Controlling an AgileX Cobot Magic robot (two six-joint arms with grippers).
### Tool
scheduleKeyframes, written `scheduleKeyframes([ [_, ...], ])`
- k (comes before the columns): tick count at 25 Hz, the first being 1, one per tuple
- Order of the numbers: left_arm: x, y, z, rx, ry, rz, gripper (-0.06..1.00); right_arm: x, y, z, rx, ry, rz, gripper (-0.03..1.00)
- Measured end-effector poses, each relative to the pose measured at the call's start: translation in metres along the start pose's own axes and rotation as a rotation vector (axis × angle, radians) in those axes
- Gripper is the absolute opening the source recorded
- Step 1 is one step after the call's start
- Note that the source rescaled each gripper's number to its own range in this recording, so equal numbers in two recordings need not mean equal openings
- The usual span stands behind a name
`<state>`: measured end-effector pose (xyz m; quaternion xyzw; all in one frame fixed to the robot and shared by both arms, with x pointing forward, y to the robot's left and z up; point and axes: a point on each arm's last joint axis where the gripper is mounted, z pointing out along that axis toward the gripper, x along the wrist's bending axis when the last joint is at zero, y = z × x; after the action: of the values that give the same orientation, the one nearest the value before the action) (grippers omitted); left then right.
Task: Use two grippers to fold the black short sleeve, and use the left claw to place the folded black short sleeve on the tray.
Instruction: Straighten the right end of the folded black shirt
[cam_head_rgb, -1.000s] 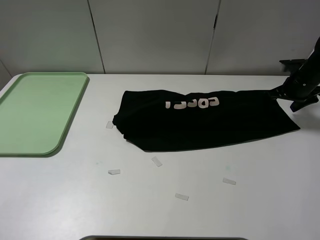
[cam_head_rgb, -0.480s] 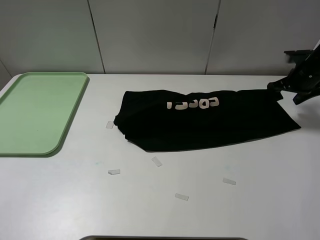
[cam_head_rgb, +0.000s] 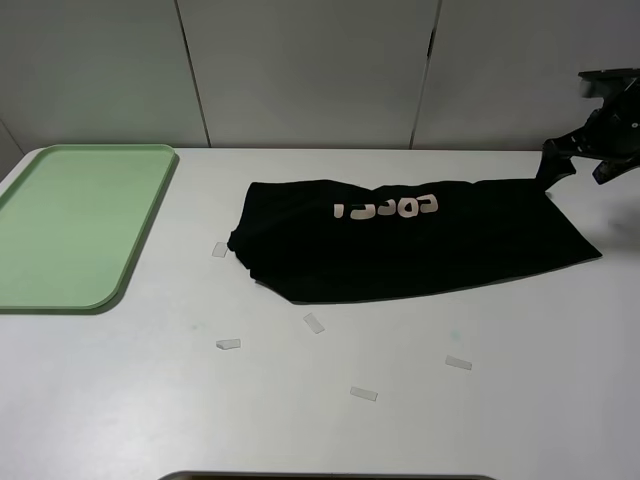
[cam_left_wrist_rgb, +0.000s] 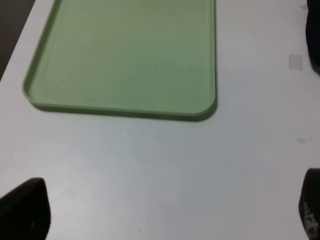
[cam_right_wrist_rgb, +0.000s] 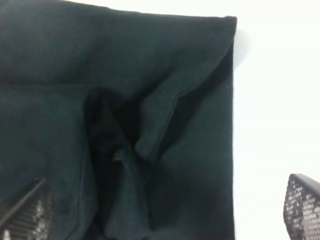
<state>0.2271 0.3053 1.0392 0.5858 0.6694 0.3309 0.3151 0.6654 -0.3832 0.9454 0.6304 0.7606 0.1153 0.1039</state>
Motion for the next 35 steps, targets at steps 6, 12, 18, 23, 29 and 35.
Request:
scheduleKeyframes([
  [6,0.0,0.0,0.0,0.0,0.0,0.0,1.0,-0.002,-0.006,0.037,0.046,0.012,0.007,1.0],
  [12,0.0,0.0,0.0,0.0,0.0,0.0,1.0,-0.004,-0.01,0.059,0.056,0.009,0.01,1.0],
  [18,0.0,0.0,0.0,0.0,0.0,0.0,1.0,-0.004,-0.013,0.074,0.075,0.025,0.024,1.0],
  [23,0.0,0.0,0.0,0.0,0.0,0.0,1.0,-0.004,-0.015,0.081,0.088,0.048,0.044,1.0],
  [29,0.0,0.0,0.0,0.0,0.0,0.0,1.0,-0.002,-0.016,0.088,0.097,0.073,0.043,0.85],
  [35,0.0,0.0,0.0,0.0,0.0,0.0,1.0,0.001,-0.015,0.09,0.094,0.112,0.086,0.48],
])
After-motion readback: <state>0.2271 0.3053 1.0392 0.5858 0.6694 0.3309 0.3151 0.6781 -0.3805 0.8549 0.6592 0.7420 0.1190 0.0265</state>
